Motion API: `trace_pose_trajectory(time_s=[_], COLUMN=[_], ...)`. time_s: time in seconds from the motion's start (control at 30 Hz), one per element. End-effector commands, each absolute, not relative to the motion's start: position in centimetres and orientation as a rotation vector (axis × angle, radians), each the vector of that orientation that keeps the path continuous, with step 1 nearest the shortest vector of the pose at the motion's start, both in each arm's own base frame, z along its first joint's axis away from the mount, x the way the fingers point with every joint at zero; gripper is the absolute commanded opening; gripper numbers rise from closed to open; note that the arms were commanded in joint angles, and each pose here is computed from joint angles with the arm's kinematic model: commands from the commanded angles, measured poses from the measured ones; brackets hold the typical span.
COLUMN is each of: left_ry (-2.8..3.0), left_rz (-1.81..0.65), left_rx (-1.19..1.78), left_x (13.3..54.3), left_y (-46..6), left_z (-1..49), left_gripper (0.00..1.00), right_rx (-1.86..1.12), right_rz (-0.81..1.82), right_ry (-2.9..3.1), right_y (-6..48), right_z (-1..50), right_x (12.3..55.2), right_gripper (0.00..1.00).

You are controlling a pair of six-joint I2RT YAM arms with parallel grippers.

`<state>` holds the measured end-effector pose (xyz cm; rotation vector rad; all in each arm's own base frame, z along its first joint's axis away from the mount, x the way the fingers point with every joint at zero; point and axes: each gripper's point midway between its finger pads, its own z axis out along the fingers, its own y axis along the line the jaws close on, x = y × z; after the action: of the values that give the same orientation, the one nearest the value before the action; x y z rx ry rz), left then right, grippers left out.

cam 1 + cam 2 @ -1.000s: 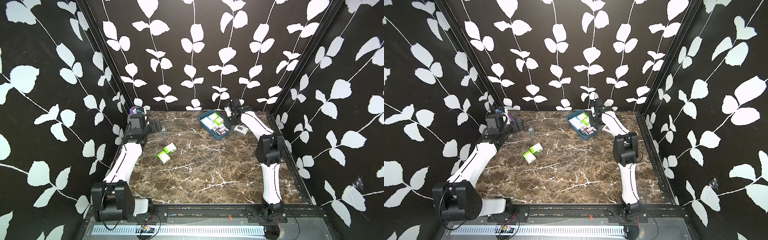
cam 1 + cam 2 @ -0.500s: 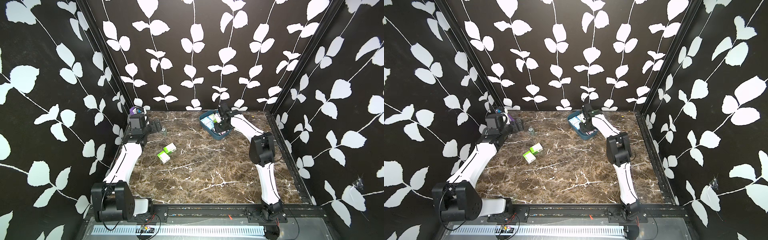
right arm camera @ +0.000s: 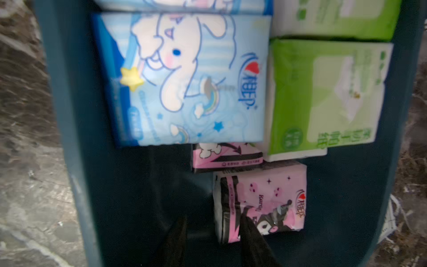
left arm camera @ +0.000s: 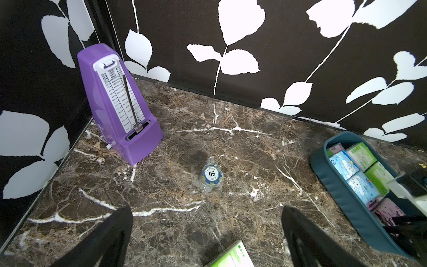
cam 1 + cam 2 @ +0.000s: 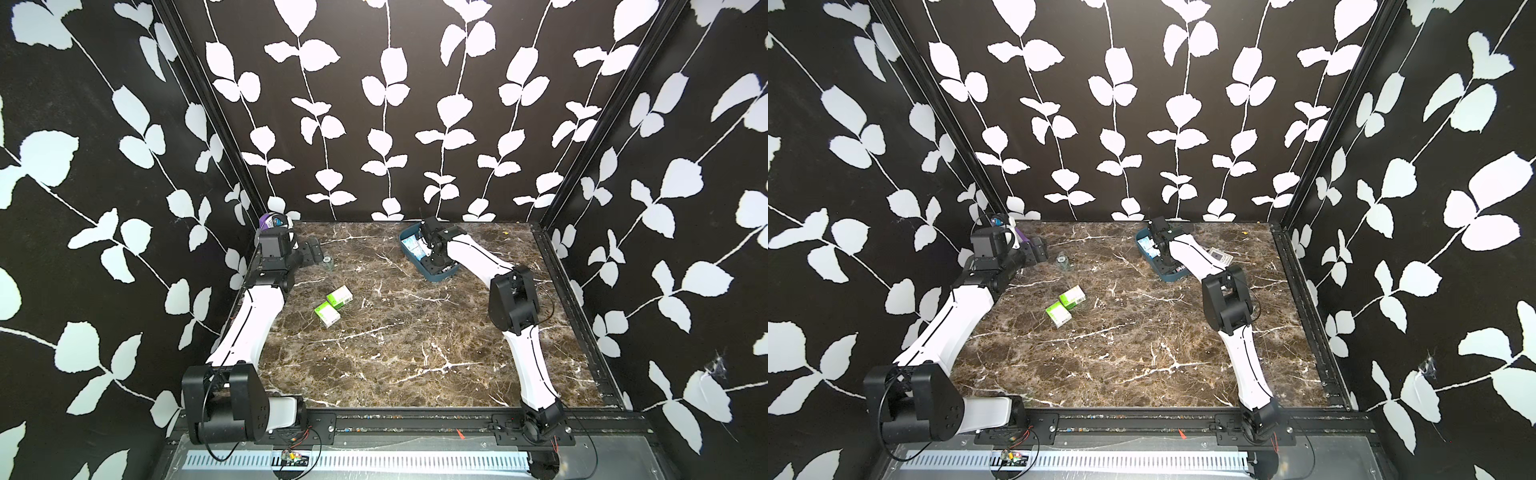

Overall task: Put the pocket tissues into the storage box
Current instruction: Place the pocket tissues in the storage box.

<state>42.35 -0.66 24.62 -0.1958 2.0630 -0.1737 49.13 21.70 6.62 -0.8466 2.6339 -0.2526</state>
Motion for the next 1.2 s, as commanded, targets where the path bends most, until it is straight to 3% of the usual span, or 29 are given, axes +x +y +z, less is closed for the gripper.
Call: trace_pose_trajectory(time_s=[0.0, 0.73, 0.97, 1.17], left_ry=[2.035, 2.026, 2.026, 2.028], left_rz=[-0.158, -0.166, -0.168, -0.173], left_rx=[-0.189, -0.19, -0.189, -0.19], left_x=[41.8, 42.0, 42.0, 42.1], left_y=[-0.4, -0.5, -0.5, -0.5], left_z=[25.8, 26.1, 26.1, 25.9], left_gripper=[0.99, 0.99, 0.99, 0.99], right_rx=[-0.907, -0.802, -0.772, -0.79], right_rz=[-0.402, -0.669, -0.473, -0.302], right_ry=[2.617, 2.601, 2.589, 2.568], right_y=[20.5, 16.0, 17.6, 19.8], right_z=[6.0, 7.9, 9.3, 10.1], right_x=[49.7, 52.2, 51.0, 49.1], right_gripper=[0.39, 0.42, 0.45, 0.39])
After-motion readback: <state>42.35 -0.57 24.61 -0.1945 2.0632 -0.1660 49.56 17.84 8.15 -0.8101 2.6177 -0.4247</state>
